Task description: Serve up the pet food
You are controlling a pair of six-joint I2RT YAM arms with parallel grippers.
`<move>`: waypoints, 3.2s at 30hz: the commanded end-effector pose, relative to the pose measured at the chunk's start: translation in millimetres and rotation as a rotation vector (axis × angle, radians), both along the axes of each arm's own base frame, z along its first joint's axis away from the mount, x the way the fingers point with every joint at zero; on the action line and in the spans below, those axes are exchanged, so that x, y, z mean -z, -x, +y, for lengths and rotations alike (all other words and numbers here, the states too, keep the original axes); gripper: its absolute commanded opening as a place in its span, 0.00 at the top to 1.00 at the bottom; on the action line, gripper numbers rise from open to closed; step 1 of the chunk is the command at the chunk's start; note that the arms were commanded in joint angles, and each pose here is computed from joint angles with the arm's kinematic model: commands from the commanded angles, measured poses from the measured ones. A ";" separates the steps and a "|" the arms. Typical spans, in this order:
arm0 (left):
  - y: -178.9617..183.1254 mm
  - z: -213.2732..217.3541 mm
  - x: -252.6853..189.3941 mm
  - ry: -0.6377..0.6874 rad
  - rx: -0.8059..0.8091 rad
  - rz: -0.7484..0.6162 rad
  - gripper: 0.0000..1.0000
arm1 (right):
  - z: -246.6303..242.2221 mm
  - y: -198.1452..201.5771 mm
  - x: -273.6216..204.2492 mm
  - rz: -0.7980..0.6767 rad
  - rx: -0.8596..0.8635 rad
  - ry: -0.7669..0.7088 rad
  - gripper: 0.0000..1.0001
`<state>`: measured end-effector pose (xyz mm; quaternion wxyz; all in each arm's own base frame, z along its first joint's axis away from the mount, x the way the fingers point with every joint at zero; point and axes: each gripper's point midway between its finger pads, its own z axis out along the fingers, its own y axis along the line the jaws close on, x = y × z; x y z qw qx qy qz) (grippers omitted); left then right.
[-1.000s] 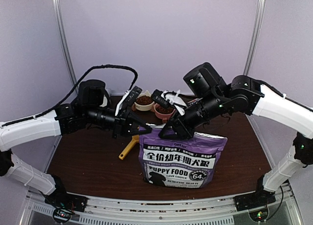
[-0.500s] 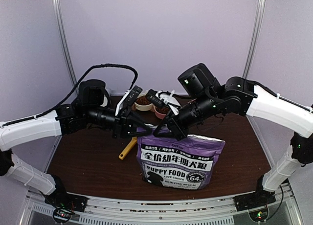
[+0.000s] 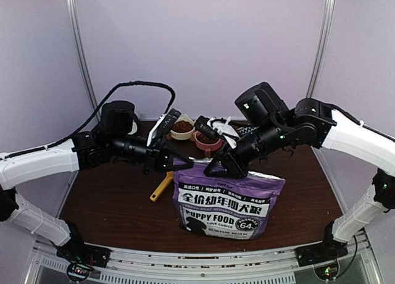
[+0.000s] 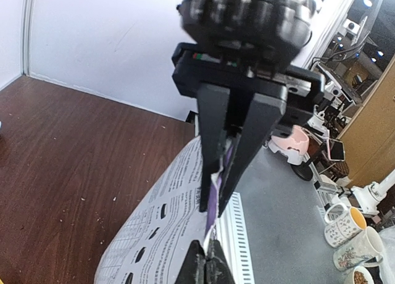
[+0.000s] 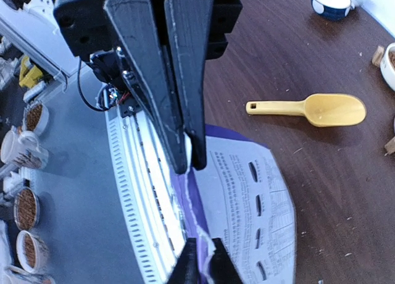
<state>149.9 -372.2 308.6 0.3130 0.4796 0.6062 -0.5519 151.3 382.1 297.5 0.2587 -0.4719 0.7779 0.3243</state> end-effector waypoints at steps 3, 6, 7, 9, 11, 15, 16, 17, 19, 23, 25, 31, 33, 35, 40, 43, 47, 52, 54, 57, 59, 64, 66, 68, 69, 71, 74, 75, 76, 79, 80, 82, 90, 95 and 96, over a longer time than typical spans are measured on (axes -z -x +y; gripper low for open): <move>-0.2 -7.4 -19.3 0.055 0.028 -0.046 0.70 | -18.8 3.2 11.4 0.013 0.023 0.063 1.00; 4.9 -14.8 -15.5 0.030 0.057 -0.058 0.62 | -16.5 2.0 7.4 0.005 0.023 0.047 1.00; 6.4 -17.2 -16.3 0.027 0.066 -0.059 0.63 | -16.3 1.1 5.7 0.001 0.026 0.042 1.00; 7.4 -19.6 -15.2 0.024 0.074 -0.056 0.71 | -17.5 0.6 4.7 -0.003 0.030 0.043 1.00; 7.1 -19.9 -15.3 0.025 0.074 -0.060 0.94 | -21.2 1.0 6.0 -0.004 0.037 0.054 0.99; 3.0 -18.1 -14.0 0.024 0.041 -0.073 1.00 | -35.5 0.9 12.3 -0.008 0.071 0.089 0.78; 1.7 -17.3 -12.7 0.023 0.031 -0.073 1.00 | -39.5 1.7 13.1 -0.009 0.078 0.092 0.76; 0.5 -16.4 -12.3 0.025 0.023 -0.074 1.00 | -43.1 2.4 14.6 -0.007 0.084 0.097 0.75; -1.1 -15.4 -11.4 0.024 0.014 -0.072 1.00 | -50.1 5.2 17.9 0.001 0.091 0.111 0.77; -1.0 -15.2 -13.2 0.029 0.015 -0.073 1.00 | -57.1 9.0 23.6 0.014 0.093 0.130 1.00; -0.5 -16.7 -15.6 0.027 0.026 -0.073 0.85 | -56.2 9.1 22.8 0.016 0.092 0.122 1.00; 3.9 -23.3 -15.5 0.003 0.060 -0.089 1.00 | -56.0 6.8 17.6 0.007 0.103 0.118 0.98; 0.4 -20.0 -12.0 -0.014 0.032 -0.103 1.00 | -62.8 7.8 20.5 0.005 0.113 0.142 0.94; -6.3 -13.6 -10.4 -0.020 -0.005 -0.106 1.00 | -71.4 8.9 20.8 0.002 0.129 0.150 0.88; -18.3 0.0 -15.3 -0.005 -0.071 -0.115 1.00 | -86.0 13.5 24.4 0.009 0.156 0.163 0.86; -17.4 0.8 -16.5 -0.002 -0.070 -0.114 1.00 | -87.2 12.8 26.6 0.007 0.160 0.167 1.00; -18.8 2.6 -16.2 -0.007 -0.077 -0.112 1.00 | -85.2 10.4 22.9 -0.006 0.163 0.159 1.00; -23.6 11.7 -17.3 -0.014 -0.106 -0.122 1.00 | -96.0 7.1 20.2 -0.036 0.194 0.181 0.78; -24.1 13.6 -17.5 -0.014 -0.111 -0.122 1.00 | -99.8 6.9 19.7 -0.042 0.201 0.185 0.89; -24.2 14.1 -15.9 -0.017 -0.112 -0.119 1.00 | -100.8 5.6 19.2 -0.051 0.209 0.181 1.00; -24.8 14.8 -16.5 -0.016 -0.115 -0.120 1.00 | -100.5 4.1 17.8 -0.059 0.212 0.175 1.00; -26.4 19.2 -16.2 -0.022 -0.129 -0.123 1.00 | -107.7 -2.1 13.5 -0.094 0.250 0.185 0.76; -27.0 20.7 -16.0 -0.026 -0.134 -0.123 1.00 | -111.0 -3.0 11.0 -0.107 0.259 0.182 0.74; -27.3 21.7 -14.6 -0.029 -0.135 -0.119 1.00 | -112.5 -3.6 10.1 -0.116 0.262 0.180 0.91; -27.4 22.1 -15.1 -0.028 -0.137 -0.121 1.00 | -112.4 -4.2 10.0 -0.118 0.265 0.177 1.00; -27.7 23.2 -14.6 -0.030 -0.142 -0.119 1.00 | -111.3 -4.8 10.7 -0.121 0.263 0.176 1.00; -28.7 26.4 -14.7 -0.033 -0.154 -0.119 1.00 | -110.9 -5.8 10.9 -0.125 0.266 0.173 1.00; -28.6 27.3 -14.3 -0.035 -0.156 -0.119 1.00 | -111.3 -6.4 10.4 -0.127 0.269 0.173 0.90; -28.8 28.4 -14.1 -0.036 -0.161 -0.119 1.00 | -111.6 -6.6 9.7 -0.128 0.270 0.172 0.81; -28.7 30.0 -12.4 -0.041 -0.165 -0.118 1.00 | -112.5 -7.0 8.4 -0.132 0.274 0.166 0.78; -29.0 30.5 -12.5 -0.041 -0.166 -0.117 1.00 | -112.4 -6.5 7.8 -0.132 0.272 0.163 0.88; -29.0 30.8 -11.5 -0.043 -0.168 -0.117 1.00 | -112.4 -6.7 5.8 -0.136 0.273 0.155 1.00; -31.7 39.0 -9.5 -0.056 -0.199 -0.123 1.00 | -105.9 -6.1 2.1 -0.128 0.266 0.099 0.77; -30.3 41.5 -8.6 -0.062 -0.203 -0.121 1.00 | -102.0 -6.9 4.3 -0.125 0.262 0.080 1.00; -31.0 42.1 -7.4 -0.065 -0.208 -0.120 1.00 | -101.0 -6.8 4.0 -0.123 0.260 0.076 1.00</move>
